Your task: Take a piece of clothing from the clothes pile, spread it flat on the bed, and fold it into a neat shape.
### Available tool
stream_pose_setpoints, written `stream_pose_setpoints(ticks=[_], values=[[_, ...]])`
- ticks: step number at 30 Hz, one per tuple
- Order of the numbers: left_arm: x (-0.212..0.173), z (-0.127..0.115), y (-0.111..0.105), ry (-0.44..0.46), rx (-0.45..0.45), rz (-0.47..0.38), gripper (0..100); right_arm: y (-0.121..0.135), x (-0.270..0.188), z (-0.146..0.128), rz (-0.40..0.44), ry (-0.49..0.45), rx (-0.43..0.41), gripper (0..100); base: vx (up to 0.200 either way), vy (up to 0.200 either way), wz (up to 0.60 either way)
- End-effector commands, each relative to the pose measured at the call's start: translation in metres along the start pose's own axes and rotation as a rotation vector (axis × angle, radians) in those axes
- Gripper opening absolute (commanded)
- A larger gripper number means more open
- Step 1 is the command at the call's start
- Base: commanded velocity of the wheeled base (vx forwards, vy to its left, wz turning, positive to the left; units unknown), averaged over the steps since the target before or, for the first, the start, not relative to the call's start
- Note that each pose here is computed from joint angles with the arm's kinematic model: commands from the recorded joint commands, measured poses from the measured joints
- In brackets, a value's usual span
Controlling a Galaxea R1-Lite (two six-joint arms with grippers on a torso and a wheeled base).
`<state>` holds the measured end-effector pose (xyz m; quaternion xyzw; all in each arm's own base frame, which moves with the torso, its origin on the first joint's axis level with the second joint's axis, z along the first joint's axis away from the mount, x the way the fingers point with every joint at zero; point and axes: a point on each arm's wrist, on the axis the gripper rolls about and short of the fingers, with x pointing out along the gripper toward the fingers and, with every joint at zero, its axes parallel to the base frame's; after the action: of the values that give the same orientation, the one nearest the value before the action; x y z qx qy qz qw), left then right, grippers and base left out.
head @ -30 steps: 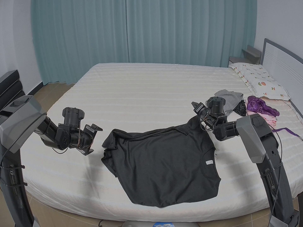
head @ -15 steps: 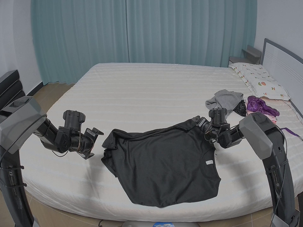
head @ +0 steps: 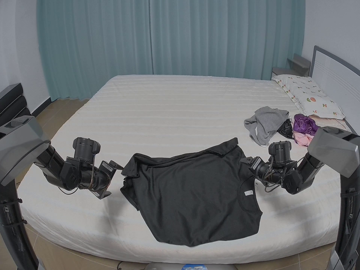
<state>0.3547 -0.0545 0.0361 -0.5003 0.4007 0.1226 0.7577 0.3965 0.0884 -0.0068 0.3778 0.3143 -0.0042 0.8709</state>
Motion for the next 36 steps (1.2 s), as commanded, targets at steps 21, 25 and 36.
stream_pose_setpoints(ticks=[21,25,36], values=[[-0.008,-0.024,0.014,0.014,0.034,-0.048,100,-0.023,-0.081,-0.034,0.007,0.134,0.013,100,-0.048,0.0,0.0],[-0.009,-0.025,0.013,0.016,0.026,-0.053,100,-0.022,-0.081,-0.039,0.006,0.147,0.007,100,0.0,-0.1,0.0],[0.0,-0.029,0.006,-0.026,0.048,-0.046,100,-0.022,-0.08,-0.041,0.003,0.15,0.004,100,0.0,-0.127,0.0]])
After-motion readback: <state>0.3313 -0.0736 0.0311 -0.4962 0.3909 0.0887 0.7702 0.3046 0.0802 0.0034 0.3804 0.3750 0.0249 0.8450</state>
